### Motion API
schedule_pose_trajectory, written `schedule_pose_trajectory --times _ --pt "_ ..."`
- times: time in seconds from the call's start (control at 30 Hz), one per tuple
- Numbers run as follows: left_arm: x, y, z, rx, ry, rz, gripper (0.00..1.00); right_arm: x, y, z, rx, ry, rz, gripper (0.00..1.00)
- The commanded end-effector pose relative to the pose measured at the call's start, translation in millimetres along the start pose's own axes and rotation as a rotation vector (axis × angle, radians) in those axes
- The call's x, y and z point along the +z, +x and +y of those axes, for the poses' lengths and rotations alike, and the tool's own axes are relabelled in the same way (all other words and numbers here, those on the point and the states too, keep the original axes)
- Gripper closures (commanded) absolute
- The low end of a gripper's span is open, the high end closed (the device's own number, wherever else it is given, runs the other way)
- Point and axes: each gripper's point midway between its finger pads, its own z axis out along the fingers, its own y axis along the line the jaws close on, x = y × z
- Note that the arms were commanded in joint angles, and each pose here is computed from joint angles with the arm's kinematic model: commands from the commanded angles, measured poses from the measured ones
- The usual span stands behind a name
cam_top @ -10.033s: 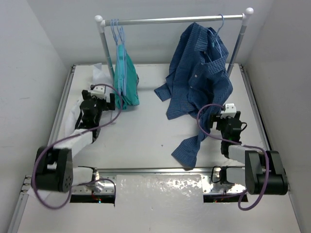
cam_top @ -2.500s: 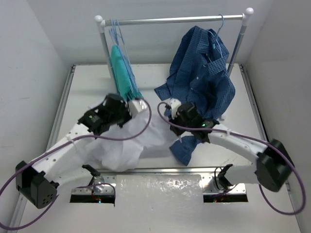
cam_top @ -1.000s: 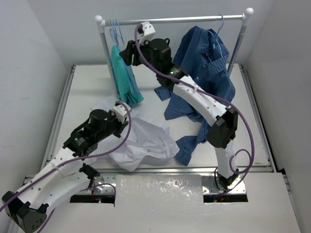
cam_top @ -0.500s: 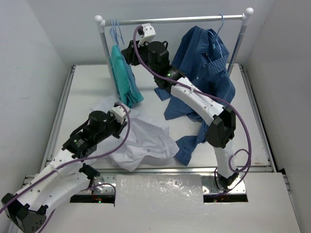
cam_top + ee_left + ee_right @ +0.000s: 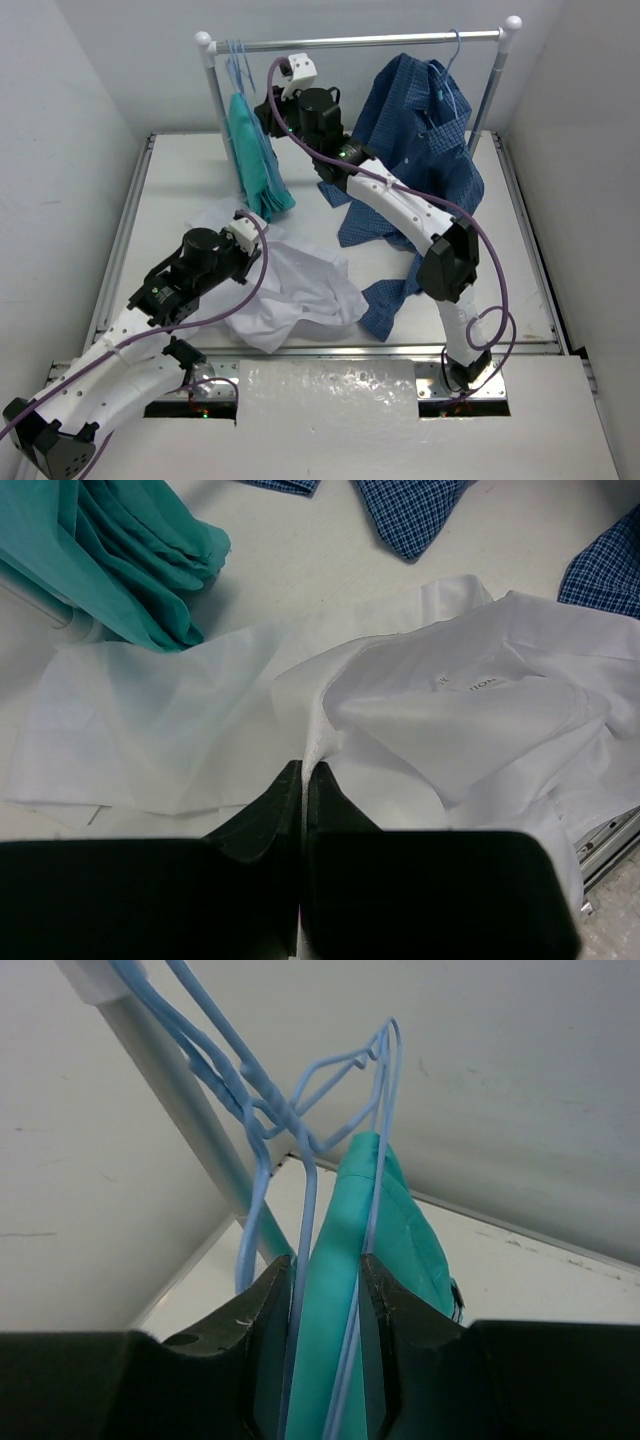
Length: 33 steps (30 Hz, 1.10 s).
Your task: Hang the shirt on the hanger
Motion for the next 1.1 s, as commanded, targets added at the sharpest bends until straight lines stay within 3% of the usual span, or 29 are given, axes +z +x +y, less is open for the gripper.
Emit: schedule_pose_trajectory --times 0.0,0.23,0.43,0.6,1.07 --pt "0.0 -12.2 2.1 -0.006 -0.014 -0.059 1.00 6.3 -10.8 -6.4 -0.030 0.037 -0.028 0.69" --pt "-2.2 -10.9 4.3 -0.004 -0.026 -0.057 1.00 0.8 -14.0 -28.2 -0.046 0.153 -0.055 0.74" --pt "-1.9 -11.3 4.6 -0.004 -0.028 -0.060 1.00 12.6 -13.3 -20.4 -0.084 0.104 -0.068 0.75" --pt "-3.8 -10.4 4.6 -0.003 -0.030 -0.063 1.00 14.3 -16.1 -17.9 -0.124 0.072 -0.073 1.00" --pt "-2.6 -20.6 11.4 0.014 -0.060 -0.083 1.00 -24.3 -93.8 5.1 -0.113 -0.040 -0.213 1.00"
